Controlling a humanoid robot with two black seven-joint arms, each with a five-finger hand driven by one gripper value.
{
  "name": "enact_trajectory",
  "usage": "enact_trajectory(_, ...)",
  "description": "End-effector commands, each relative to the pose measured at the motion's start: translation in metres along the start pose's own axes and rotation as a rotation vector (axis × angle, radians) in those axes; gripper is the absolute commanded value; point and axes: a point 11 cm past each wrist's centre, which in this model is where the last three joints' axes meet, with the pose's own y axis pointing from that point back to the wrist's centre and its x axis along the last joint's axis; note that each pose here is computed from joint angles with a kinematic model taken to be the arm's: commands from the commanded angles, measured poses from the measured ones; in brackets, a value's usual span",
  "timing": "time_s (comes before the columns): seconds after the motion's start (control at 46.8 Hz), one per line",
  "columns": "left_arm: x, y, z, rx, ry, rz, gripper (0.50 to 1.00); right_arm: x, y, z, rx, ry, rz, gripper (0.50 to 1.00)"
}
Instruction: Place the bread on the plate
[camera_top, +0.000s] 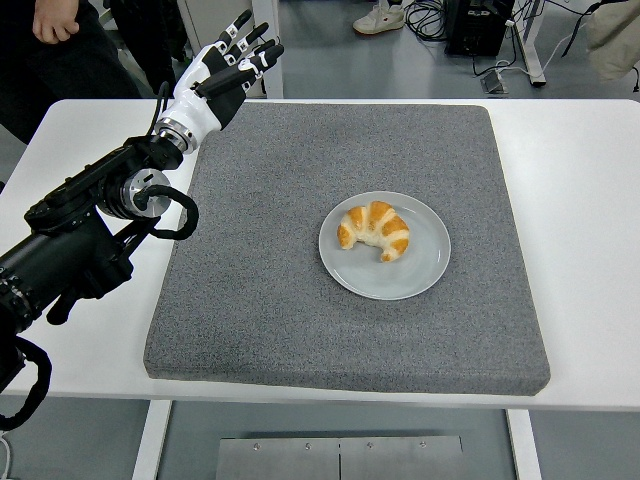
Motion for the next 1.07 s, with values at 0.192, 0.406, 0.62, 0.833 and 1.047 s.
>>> enact_trajectory(0.192, 0.024, 0.014, -0.006, 0.008, -0.003, 0.048, 0.963, 0.000, 0.000, 0.000, 0.001, 0.000, 0.000, 1.000)
enact_trajectory(0.406, 0.030, 0.019, -0.012, 0.017, 0.001, 0.063, 0.963, 0.000, 0.000, 0.000, 0.001, 0.000, 0.000, 1.000)
enact_trajectory(0.62, 0.036, 0.021, -0.012, 0.011, 0.001, 0.080, 0.963, 0.000, 0.000, 0.000, 0.001, 0.000, 0.000, 1.000)
enact_trajectory(0.833, 0.045, 0.024, -0.003, -0.066, -0.008, 0.105, 0.963, 0.000, 0.000, 0.000, 0.000, -0.001, 0.000, 1.000)
enact_trajectory(1.047, 0.051, 0.027, -0.005, -0.071, -0.010, 0.122, 0.963, 0.000, 0.000, -0.001, 0.002, 0.003, -0.001, 1.000)
